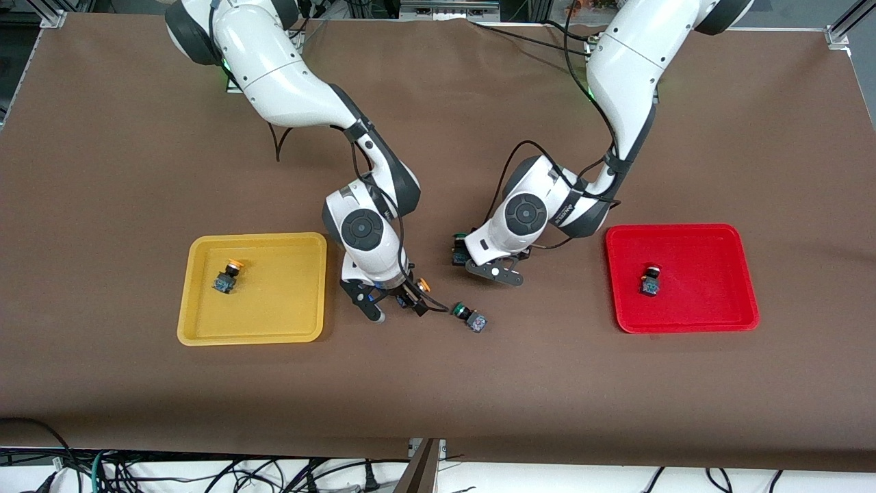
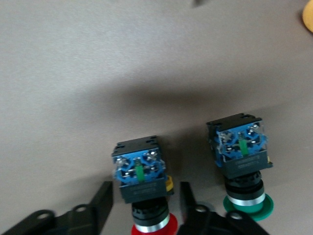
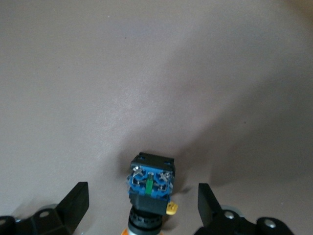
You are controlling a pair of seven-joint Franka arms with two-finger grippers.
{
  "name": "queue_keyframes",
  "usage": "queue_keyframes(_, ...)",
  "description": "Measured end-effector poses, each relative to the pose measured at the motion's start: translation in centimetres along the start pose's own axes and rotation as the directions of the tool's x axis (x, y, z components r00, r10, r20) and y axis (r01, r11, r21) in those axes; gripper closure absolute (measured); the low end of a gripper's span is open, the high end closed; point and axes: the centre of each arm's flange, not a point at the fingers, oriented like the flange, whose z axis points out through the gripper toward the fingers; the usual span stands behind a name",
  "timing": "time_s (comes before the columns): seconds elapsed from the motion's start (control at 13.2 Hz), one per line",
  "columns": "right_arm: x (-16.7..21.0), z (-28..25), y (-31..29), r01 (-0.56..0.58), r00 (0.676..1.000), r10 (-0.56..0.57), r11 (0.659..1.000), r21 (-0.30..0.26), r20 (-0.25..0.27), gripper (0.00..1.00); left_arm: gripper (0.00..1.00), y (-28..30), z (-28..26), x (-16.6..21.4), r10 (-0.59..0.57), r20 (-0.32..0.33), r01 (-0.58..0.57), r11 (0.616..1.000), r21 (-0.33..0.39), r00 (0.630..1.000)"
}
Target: Place red and yellow buttons in trays
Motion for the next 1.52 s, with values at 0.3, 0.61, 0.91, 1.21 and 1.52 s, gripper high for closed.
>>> queue_keyframes(0.3, 0.0, 0.6, 0.1, 0.008, 1.000, -0.008, 1.000, -0.005, -0.007, 0.58, 0.58, 0.0, 0.3, 0.1, -0.003, -0.001, 0.003, 1.000, 0.002, 1.000)
queue_keyframes(0.61, 4.1, -2.9, 0.4, 0.145, 0.989, -0.144, 0.985, -0.094, 0.014, 0.59, 0.58, -4.9, -6.0, 1.0, -0.081, 0.041, 0.080, 0.996, 0.029, 0.996)
queue_keyframes(0.91, 14.9, -9.8, 5.1, 0.463, 0.884, -0.433, 0.863, -0.202, 0.179, 0.59, 0.59, -17.8, -16.4, -1.1, -0.032, 0.144, 0.012, 0.990, 0.141, 0.989)
queue_keyframes(1.21, 20.7, -7.6, 10.9, 0.585, 0.802, -0.523, 0.785, -0.204, 0.289, 0.59, 0.68, -29.2, -16.6, -3.0, 0.001, 0.226, -0.052, 0.974, 0.221, 0.974)
queue_keyframes(1.52, 20.1, -2.8, 13.9, 0.652, 0.750, -0.588, 0.736, -0.183, 0.303, 0.59, 0.69, -37.4, -12.6, -4.4, 0.015, 0.233, -0.071, 0.969, 0.235, 0.972)
